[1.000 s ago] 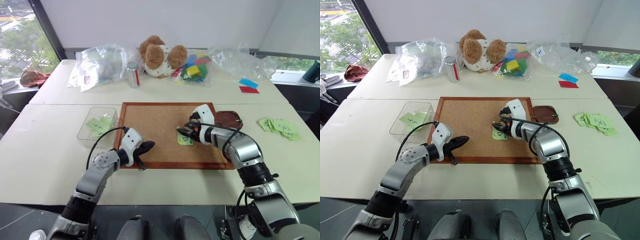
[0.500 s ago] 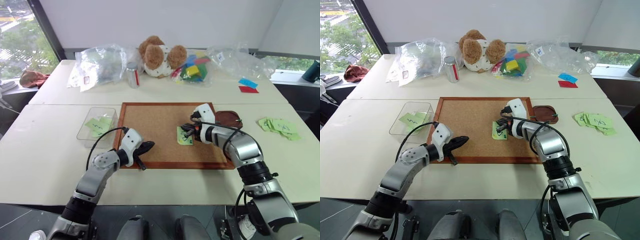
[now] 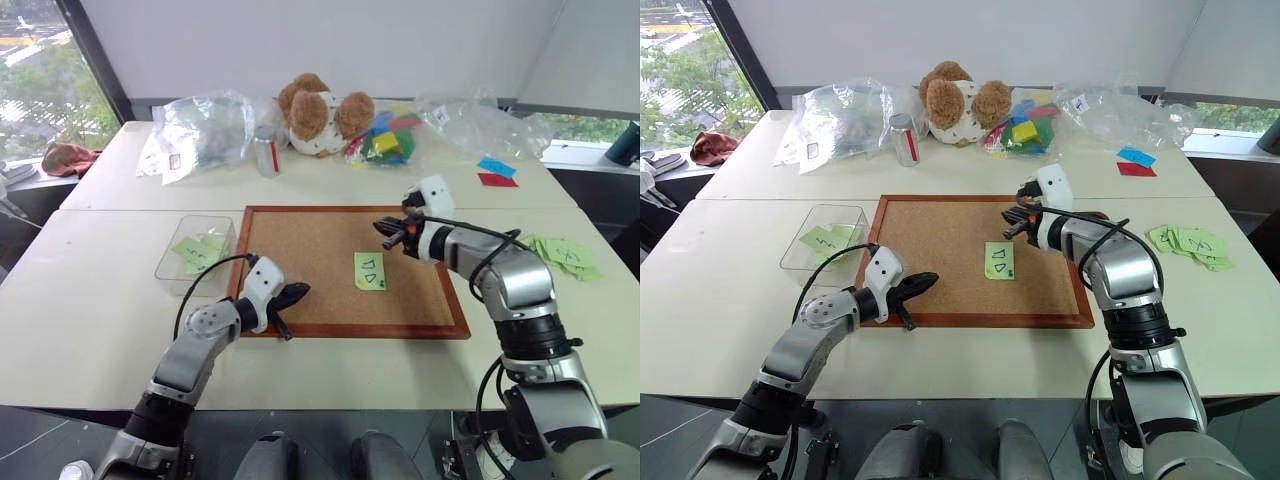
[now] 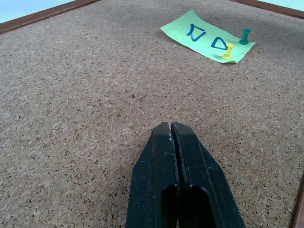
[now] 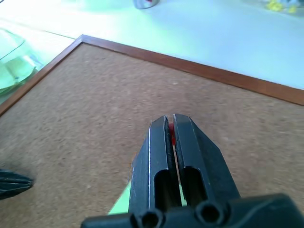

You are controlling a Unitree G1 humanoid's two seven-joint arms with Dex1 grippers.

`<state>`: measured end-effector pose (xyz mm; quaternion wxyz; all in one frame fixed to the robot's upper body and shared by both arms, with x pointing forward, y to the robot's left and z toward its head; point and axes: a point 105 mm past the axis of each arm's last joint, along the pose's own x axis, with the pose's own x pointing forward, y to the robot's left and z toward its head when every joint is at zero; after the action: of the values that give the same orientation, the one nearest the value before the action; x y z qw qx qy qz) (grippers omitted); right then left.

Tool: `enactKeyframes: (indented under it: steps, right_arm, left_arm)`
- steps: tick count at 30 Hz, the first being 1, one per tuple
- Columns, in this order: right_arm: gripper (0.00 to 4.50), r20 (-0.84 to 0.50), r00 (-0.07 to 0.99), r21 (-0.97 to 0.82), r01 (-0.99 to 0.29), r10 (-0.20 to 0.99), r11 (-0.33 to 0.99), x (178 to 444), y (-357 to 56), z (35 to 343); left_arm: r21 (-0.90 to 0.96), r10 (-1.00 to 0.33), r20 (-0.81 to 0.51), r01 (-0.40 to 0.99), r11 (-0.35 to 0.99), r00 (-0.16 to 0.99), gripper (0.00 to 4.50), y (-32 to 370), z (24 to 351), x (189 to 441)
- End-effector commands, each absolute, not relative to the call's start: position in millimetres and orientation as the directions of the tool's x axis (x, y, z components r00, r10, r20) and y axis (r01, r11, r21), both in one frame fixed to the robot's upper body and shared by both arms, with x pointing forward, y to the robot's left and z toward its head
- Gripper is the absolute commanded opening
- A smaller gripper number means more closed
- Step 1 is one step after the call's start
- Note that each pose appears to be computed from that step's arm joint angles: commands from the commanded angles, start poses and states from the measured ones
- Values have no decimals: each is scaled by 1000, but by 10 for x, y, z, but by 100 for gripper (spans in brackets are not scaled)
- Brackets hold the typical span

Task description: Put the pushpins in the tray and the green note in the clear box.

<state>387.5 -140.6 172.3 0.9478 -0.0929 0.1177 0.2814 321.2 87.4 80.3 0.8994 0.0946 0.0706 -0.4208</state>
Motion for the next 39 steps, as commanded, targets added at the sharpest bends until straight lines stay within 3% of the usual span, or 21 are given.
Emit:
enactKeyframes:
  steps: [1,5,11,26,29,36,39]
  right_arm:
    - [1,-185,895,-152,-434,406,888,3994,-1761,2015]
    - [1,-197,944,-145,-296,266,944,4107,-2235,1931]
    - [1,-220,962,-87,-181,159,980,4210,-2609,1748]
    - [1,-317,940,-32,-145,127,989,4213,-2748,1414]
    - [96,-324,938,-33,-144,126,989,4207,-2756,1392]
    - [447,-321,938,-21,-148,133,989,4204,-2738,1392]
    - [447,-331,935,-35,-144,124,989,4197,-2757,1364]
  left_arm:
    - [73,-727,-282,770,634,626,0,900,581,3178]
    - [72,-732,-278,773,630,622,0,874,584,3175]
    - [76,-733,-280,776,627,620,0,879,581,3178]
    - [79,-728,-284,772,630,624,0,894,570,3170]
    - [80,-729,-283,773,630,623,0,892,573,3173]
    - [82,-730,-284,775,627,621,0,889,576,3178]
    - [82,-732,-283,776,626,620,0,886,580,3180]
